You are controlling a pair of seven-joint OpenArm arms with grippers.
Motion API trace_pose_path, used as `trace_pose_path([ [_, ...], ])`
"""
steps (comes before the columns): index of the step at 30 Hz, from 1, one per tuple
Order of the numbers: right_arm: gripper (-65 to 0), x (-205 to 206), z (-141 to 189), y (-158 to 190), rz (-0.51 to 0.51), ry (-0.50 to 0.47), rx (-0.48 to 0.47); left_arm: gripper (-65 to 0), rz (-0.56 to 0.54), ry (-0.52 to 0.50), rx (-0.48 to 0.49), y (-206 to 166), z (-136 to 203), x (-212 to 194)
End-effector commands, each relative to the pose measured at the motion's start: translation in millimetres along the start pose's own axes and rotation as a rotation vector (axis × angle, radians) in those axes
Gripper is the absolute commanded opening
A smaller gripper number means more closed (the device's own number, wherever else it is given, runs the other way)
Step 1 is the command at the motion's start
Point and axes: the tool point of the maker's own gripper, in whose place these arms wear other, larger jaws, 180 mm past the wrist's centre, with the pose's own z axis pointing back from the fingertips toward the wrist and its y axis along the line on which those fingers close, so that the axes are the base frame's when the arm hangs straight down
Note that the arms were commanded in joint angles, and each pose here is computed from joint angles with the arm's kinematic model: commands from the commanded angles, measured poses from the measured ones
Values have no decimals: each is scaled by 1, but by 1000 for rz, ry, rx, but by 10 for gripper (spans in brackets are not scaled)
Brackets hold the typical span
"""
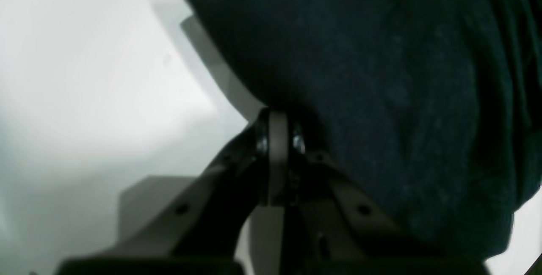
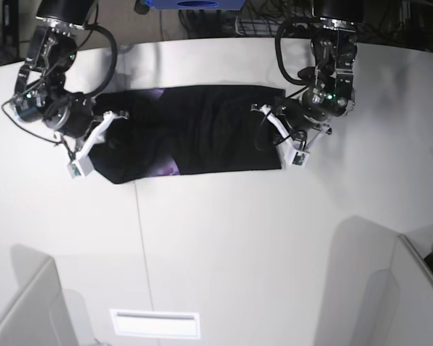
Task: Fold the T-shirt properly
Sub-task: 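Lower both grippers and grasp the two ends of the black strip, then lift the collar end with right gripper and fold it over toward the left gripper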
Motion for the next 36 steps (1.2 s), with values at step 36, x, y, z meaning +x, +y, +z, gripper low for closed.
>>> trace_pose_path([
  [36,-650,30,-48,175,-60,-36,328,-650,-29,-8,25,11,16,-9],
])
